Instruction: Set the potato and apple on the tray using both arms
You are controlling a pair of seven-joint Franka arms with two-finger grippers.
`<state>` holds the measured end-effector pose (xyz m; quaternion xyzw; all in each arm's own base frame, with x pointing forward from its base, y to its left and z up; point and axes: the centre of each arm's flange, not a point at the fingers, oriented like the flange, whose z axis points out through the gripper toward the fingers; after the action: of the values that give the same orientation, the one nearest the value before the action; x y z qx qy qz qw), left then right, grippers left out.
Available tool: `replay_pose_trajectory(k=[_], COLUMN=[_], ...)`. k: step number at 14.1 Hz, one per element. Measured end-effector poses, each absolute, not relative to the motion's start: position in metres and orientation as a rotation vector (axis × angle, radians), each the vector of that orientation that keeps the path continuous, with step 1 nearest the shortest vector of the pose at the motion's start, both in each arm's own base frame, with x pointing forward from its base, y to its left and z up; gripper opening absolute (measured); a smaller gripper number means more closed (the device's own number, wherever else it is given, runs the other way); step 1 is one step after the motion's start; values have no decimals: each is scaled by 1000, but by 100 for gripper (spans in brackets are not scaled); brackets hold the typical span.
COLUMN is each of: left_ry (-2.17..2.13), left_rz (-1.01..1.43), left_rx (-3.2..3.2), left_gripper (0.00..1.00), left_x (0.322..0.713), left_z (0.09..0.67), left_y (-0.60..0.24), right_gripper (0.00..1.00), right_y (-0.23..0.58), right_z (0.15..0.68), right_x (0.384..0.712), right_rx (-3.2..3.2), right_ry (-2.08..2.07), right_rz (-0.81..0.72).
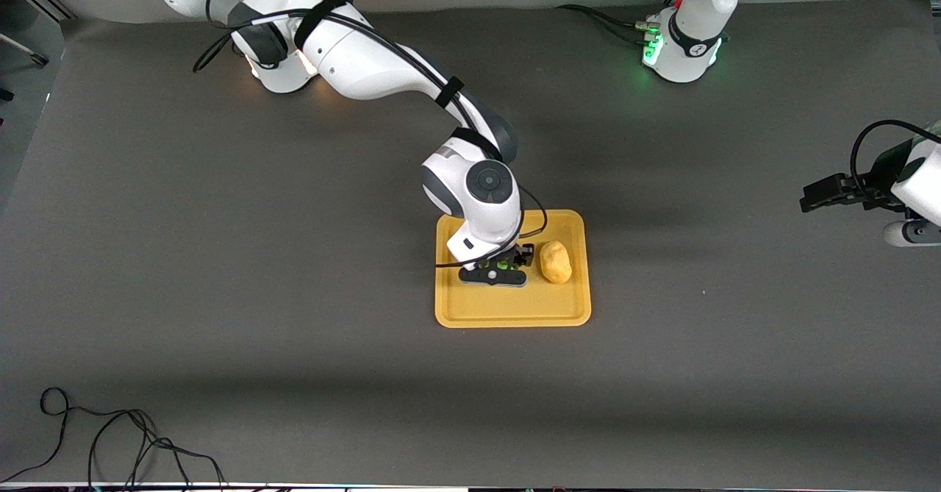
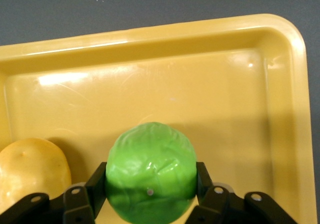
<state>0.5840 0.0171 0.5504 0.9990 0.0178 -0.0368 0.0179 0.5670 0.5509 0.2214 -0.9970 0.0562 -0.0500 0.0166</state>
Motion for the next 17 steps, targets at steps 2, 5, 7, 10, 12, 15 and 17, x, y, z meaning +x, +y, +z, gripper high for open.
replay_pose_trajectory(k=[2,5,7,10,12,15,17], left_ry=[54,56,54,51,54,62,75], left_rz=[-73,16,26,-1,-17,-17,-16], left_rx=[3105,3107,3107,3107,3106,3106,3106], left_gripper=[100,100,100,100,100,100,100], left_x=[587,593,594,592,590,590,590], left_z=[555,562,563,561,561,562,562], left_y=[17,17,16,16,16,18,22], right_gripper=[73,79,98,100,100,100,100], right_y=[551,549,548,548,547,523,483], right_z=[221,213,211,223,264,365,432], right_x=[567,568,567,567,568,574,584], right_rx=[-3101,-3109,-3113,-3141,-3156,-3161,-3174], right_ry=[174,177,177,182,191,247,271], right_rz=[-155,-146,-141,-106,-85,-82,-74])
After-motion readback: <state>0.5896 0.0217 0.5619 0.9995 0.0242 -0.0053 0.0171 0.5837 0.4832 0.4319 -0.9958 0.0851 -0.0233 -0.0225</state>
